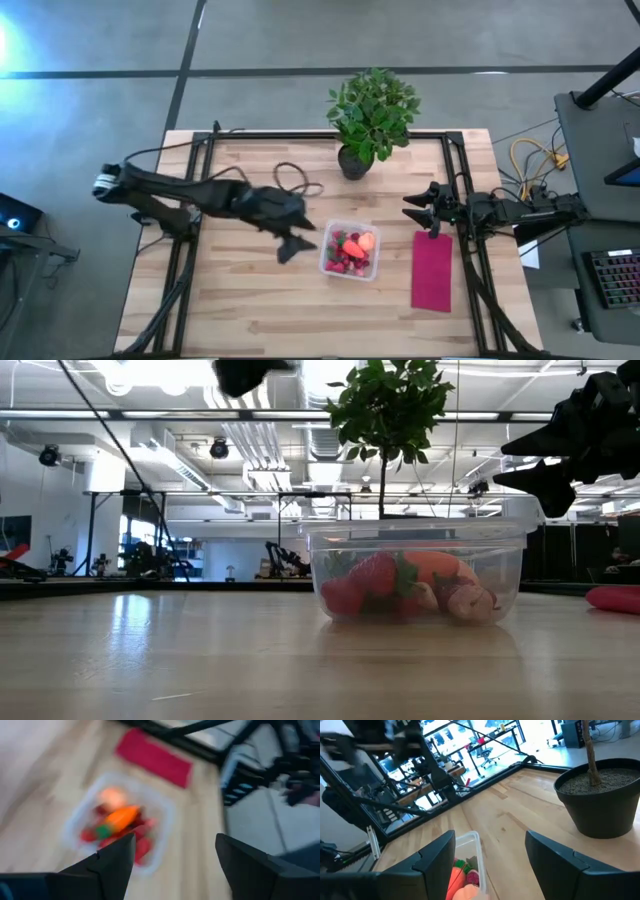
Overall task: Pick and placing Produce into tupperware
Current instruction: Return to Home Position
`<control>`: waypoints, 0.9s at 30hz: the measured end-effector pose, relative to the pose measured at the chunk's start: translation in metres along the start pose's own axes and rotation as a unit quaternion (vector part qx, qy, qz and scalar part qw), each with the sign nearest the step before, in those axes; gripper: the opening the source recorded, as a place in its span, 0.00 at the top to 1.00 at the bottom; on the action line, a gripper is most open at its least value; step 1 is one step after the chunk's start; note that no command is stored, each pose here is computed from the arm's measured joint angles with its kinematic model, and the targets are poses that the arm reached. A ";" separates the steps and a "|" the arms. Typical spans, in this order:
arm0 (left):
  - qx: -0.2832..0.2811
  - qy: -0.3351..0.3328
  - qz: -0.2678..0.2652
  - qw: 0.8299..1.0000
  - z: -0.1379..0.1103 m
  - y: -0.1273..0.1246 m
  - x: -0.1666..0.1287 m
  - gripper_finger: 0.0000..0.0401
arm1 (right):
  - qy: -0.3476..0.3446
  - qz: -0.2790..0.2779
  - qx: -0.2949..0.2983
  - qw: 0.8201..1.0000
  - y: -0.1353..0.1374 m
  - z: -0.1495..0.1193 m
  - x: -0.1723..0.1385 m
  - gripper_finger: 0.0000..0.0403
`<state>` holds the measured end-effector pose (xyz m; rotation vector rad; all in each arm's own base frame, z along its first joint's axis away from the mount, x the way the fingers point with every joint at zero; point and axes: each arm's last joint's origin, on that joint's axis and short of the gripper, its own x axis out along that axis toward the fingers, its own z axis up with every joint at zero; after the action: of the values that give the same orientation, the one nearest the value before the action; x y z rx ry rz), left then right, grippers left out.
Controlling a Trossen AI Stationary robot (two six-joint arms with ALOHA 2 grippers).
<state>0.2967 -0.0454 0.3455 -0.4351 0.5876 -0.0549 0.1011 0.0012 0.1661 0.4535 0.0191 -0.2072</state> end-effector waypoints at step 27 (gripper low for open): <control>0.061 -0.328 -0.103 0.937 -0.140 0.146 -0.079 0.35 | -0.008 0.002 -0.161 0.987 0.001 0.001 0.000 0.42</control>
<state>0.1437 0.0472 0.2232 -0.3639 -0.1214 -0.1398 0.1012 0.0011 0.1676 0.1306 0.0361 -0.1999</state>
